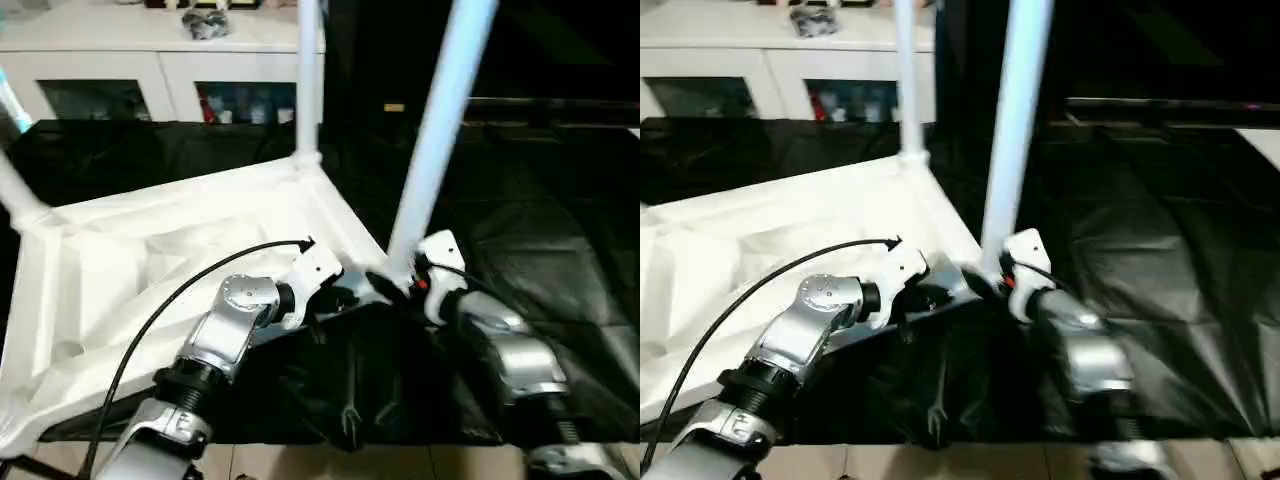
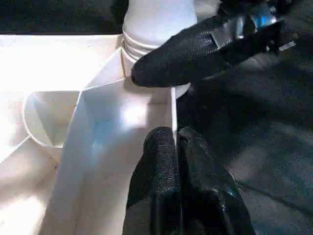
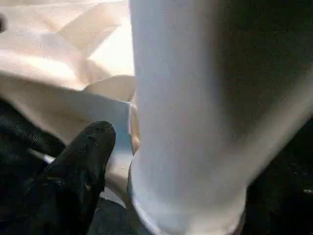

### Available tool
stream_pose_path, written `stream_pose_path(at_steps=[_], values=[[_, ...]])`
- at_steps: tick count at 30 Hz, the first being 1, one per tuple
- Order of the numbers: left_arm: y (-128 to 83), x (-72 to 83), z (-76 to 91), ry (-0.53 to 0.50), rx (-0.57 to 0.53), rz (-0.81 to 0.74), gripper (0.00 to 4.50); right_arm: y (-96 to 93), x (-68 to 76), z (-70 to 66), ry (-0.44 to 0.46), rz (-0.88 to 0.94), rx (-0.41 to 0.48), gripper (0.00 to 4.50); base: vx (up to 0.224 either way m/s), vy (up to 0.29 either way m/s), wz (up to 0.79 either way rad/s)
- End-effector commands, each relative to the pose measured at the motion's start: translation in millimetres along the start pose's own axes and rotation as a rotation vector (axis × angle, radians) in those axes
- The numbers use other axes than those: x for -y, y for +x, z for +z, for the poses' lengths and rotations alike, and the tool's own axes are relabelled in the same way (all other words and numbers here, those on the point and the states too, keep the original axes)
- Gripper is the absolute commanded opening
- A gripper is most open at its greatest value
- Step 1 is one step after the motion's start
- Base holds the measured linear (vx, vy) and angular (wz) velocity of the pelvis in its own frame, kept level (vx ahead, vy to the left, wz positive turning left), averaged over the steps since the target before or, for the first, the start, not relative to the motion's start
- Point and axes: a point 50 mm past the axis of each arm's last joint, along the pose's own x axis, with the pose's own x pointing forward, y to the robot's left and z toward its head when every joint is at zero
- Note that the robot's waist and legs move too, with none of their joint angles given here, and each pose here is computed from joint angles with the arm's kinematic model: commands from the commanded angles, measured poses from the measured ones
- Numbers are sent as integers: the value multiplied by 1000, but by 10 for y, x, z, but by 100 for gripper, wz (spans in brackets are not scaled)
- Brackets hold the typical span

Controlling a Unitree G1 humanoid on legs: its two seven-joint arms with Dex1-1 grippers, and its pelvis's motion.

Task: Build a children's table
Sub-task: Rotate leg to tighten

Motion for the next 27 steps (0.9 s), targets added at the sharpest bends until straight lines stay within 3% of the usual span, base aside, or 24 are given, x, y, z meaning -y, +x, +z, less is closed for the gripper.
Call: stream_pose_path(at_steps=[1,10,27], values=[[144,208,202,86,96,-185,0,99,-319,131,-75,276,47,388,0,0,0],[-88,112,95,129,26,-286,0,-190,-284,115,-112,576,-26,388,0,0,0],[-156,137,29,111,8,-348,0,-301,-357,23,-78,708,-83,272,0,0,0]])
